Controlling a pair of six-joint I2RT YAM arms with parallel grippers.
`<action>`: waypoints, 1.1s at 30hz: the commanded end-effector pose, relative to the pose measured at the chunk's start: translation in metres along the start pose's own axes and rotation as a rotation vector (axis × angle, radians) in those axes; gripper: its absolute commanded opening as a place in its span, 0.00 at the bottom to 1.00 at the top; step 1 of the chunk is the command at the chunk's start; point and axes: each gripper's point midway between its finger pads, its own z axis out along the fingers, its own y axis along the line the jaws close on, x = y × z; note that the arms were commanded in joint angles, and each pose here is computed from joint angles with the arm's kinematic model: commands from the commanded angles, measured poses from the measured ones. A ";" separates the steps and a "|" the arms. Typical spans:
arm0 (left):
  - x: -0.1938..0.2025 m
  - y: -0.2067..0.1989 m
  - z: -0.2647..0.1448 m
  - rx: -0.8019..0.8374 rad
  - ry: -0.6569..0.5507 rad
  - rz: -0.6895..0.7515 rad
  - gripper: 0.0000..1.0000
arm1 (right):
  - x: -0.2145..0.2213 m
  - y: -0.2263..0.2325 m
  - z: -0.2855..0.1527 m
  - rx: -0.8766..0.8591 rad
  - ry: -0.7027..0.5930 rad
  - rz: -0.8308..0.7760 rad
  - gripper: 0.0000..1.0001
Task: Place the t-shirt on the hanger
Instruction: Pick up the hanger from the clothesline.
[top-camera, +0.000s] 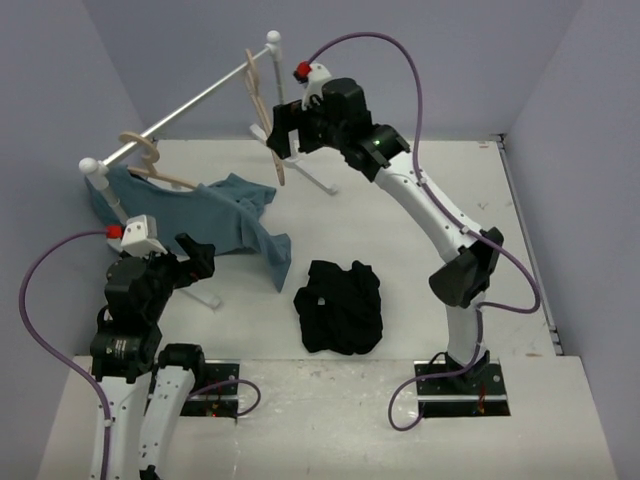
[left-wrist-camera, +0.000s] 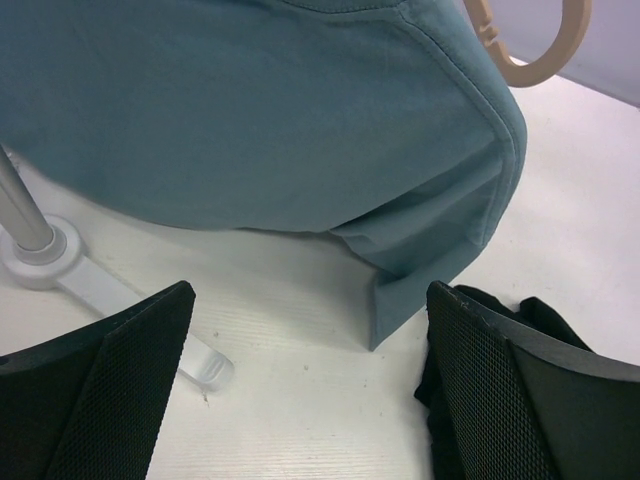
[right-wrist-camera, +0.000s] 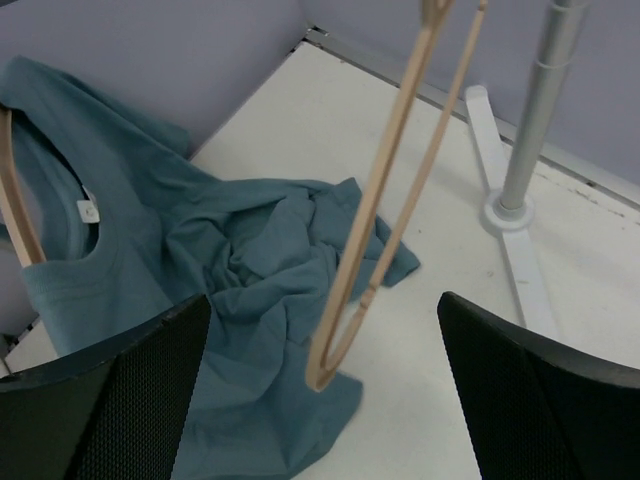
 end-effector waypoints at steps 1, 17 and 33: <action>-0.003 -0.008 0.004 0.048 -0.005 0.010 1.00 | -0.024 -0.009 0.010 0.105 -0.074 -0.031 0.89; -0.007 -0.010 -0.001 0.061 -0.033 0.014 1.00 | 0.029 -0.018 0.052 0.161 0.005 -0.071 0.45; -0.006 -0.010 -0.001 0.063 -0.028 0.018 1.00 | 0.039 -0.022 0.057 0.168 0.029 -0.087 0.27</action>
